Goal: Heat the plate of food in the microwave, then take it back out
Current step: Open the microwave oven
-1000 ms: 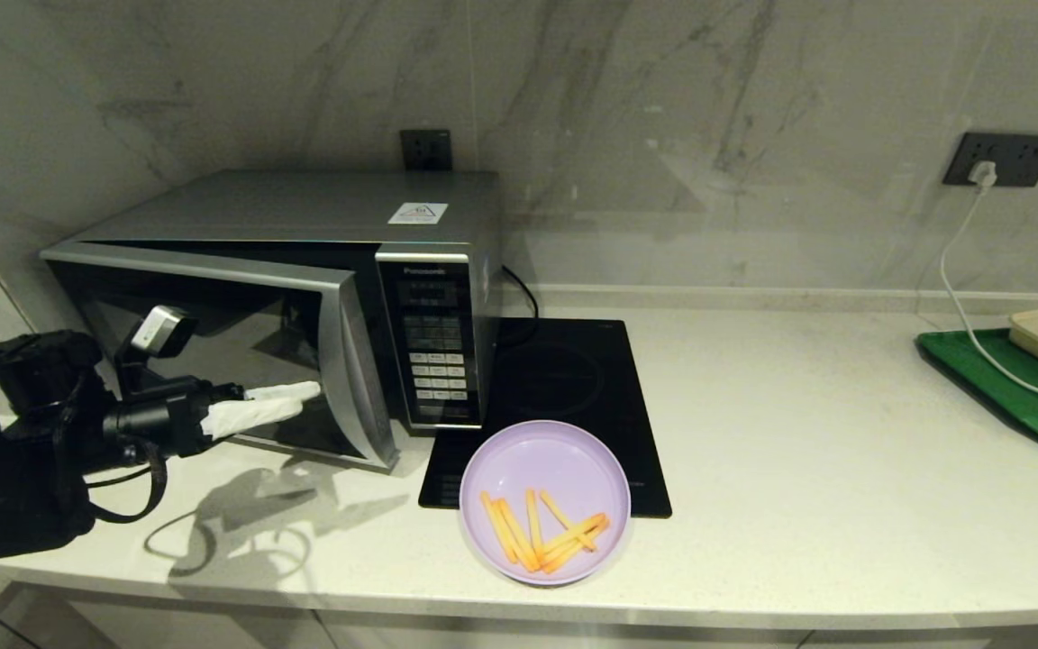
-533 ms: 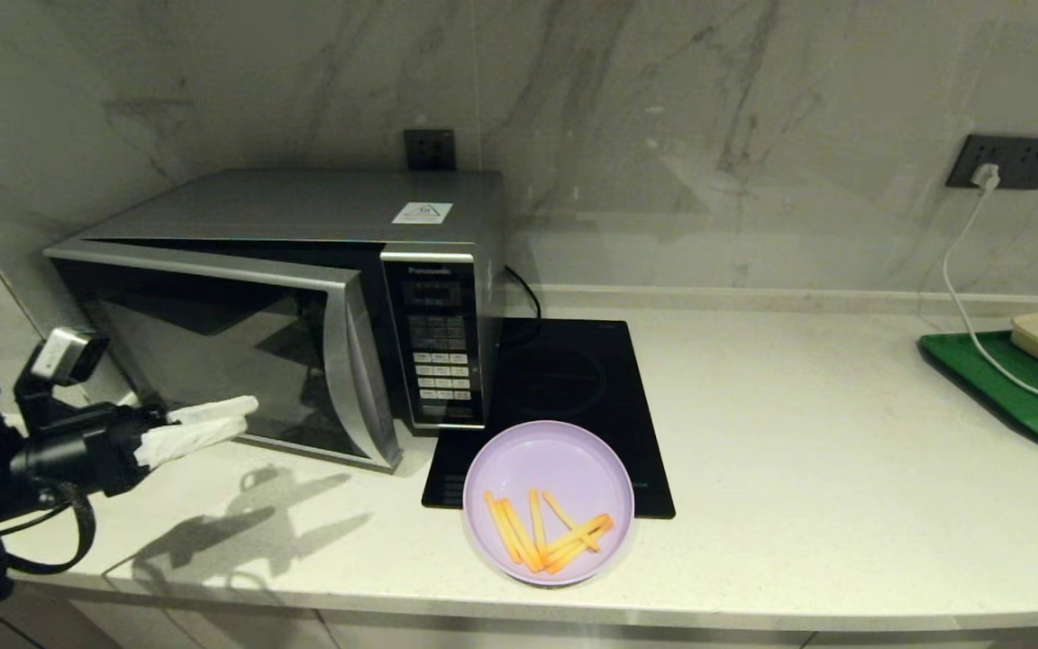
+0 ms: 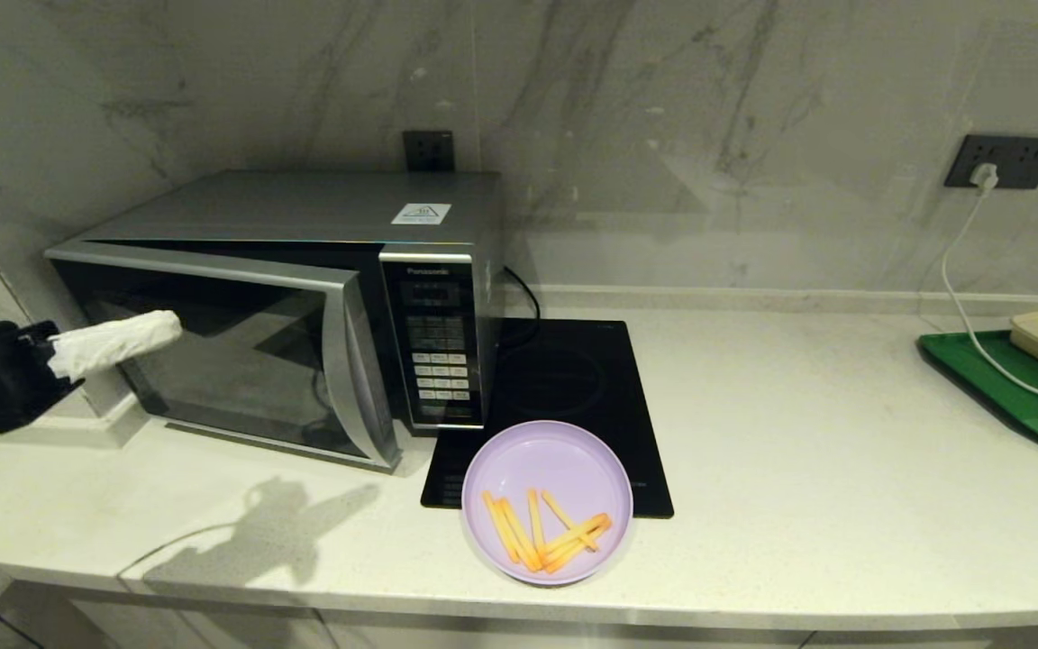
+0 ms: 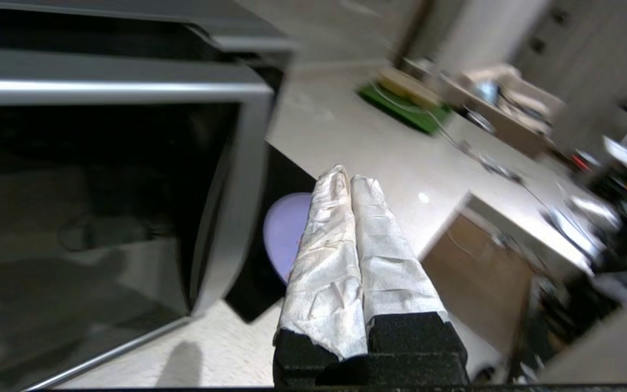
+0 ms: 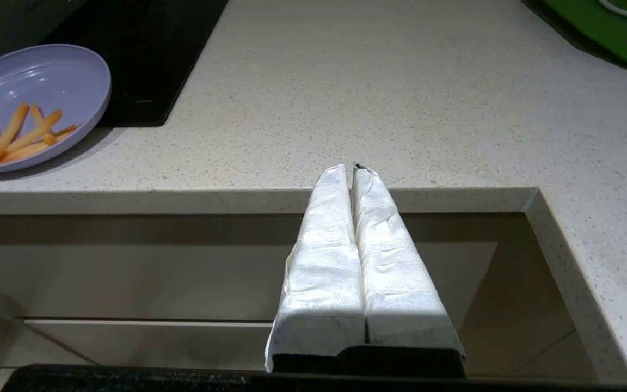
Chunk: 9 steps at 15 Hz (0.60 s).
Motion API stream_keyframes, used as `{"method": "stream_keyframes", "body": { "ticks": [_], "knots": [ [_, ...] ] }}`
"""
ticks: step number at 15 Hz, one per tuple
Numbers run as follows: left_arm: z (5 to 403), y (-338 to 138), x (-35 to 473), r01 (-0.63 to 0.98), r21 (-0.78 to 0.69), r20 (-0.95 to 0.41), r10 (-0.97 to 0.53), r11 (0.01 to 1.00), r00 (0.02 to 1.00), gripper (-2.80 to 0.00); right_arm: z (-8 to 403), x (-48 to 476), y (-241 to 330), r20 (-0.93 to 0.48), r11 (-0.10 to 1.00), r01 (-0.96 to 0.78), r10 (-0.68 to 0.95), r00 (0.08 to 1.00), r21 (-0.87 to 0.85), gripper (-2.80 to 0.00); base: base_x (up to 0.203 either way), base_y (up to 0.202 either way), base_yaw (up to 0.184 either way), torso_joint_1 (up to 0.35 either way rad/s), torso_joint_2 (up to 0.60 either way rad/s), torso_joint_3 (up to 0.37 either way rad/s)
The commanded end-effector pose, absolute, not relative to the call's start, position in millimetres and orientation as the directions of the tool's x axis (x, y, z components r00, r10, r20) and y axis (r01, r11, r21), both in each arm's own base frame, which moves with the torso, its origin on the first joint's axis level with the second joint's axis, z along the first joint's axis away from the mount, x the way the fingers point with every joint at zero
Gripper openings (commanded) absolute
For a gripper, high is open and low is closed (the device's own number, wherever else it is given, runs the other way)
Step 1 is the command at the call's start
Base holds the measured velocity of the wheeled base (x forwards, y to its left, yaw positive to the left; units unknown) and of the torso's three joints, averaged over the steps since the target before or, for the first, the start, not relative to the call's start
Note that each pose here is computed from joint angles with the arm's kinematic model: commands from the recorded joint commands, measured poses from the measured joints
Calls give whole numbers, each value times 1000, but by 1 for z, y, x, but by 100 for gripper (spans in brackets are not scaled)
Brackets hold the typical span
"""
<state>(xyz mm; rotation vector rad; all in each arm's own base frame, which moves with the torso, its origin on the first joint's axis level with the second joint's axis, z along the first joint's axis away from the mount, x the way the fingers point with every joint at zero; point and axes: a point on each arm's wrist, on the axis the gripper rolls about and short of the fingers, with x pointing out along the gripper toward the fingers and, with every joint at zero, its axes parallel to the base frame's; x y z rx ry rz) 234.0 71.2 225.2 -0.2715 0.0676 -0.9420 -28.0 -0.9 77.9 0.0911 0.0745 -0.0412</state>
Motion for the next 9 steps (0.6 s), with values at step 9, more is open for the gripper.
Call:
{"method": "stream_keyframes", "body": {
  "ticks": [9],
  "knots": [
    [262,24,280,278,135,153,-297,951,943,-280,78,-28,-1,-78,995,45,-38,996,90,-280,0,0,0,0,0,0]
  ]
}}
